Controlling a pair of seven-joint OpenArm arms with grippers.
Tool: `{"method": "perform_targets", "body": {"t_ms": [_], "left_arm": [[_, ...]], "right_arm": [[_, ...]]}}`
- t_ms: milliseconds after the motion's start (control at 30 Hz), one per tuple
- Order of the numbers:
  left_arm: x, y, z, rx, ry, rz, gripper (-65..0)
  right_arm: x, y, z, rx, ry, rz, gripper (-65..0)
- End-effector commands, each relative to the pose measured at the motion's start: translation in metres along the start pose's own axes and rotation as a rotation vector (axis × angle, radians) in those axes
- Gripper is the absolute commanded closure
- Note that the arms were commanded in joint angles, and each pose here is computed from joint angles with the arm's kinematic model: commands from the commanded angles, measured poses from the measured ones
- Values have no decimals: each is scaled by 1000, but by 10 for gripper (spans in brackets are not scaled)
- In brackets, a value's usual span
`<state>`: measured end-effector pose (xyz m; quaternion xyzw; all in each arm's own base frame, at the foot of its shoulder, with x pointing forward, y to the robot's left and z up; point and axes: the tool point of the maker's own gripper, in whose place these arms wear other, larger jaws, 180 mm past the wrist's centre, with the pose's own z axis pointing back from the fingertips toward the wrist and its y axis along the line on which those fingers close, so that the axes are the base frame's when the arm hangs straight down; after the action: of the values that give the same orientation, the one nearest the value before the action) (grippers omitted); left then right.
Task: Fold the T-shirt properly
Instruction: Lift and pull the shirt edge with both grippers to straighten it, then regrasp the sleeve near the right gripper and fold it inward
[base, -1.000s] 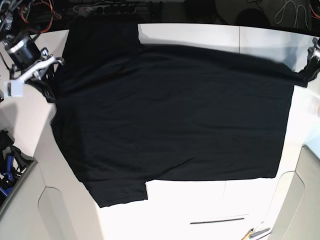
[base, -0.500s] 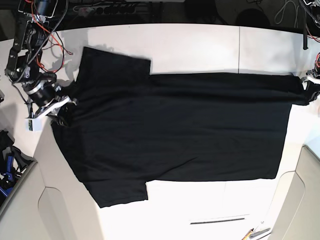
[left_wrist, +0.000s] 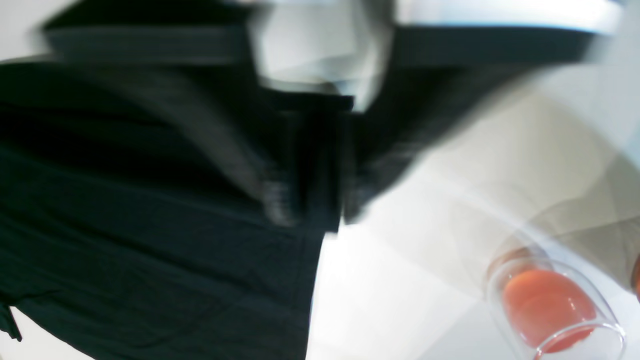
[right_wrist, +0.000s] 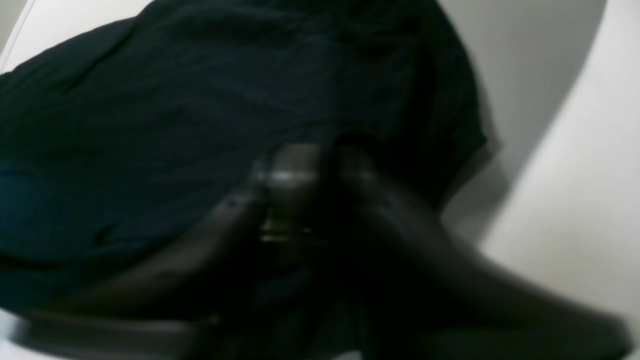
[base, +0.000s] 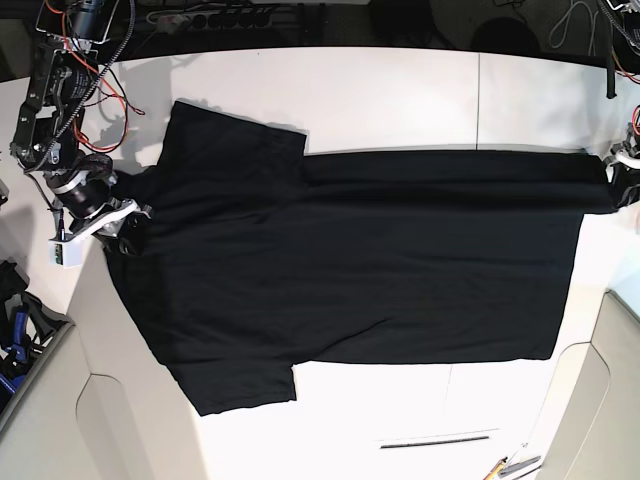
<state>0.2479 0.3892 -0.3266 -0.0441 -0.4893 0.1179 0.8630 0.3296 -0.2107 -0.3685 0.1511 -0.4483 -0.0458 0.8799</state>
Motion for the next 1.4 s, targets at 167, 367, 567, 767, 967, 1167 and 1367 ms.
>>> {"method": "perform_targets", "body": {"t_ms": [167, 367, 567, 767, 967, 1167, 1367], "left_arm": [[20, 1, 3, -6, -51, -23, -273], [16, -2, 3, -23, -29, -10, -273], [13, -7, 3, -49, -15, -25, -273], [10, -7, 3, -52, -1, -19, -273], [10, -8, 3, -55, -2, -16, -273], [10, -8, 3, -55, -2, -16, -273], [10, -8, 3, -57, -4, -14, -273]], "right_arm": [[25, 3, 11, 24, -51, 17, -351], [12, 4, 40, 16, -18, 18, -351], [-63, 15, 64, 57, 113, -112, -351], [-112, 38, 83, 114, 172, -255, -351], [-116, 57, 78, 170, 175, -285, -351], [-122, 74, 74, 211, 201, -269, -232], [-118, 76, 71, 221, 193, -265, 0]]}}
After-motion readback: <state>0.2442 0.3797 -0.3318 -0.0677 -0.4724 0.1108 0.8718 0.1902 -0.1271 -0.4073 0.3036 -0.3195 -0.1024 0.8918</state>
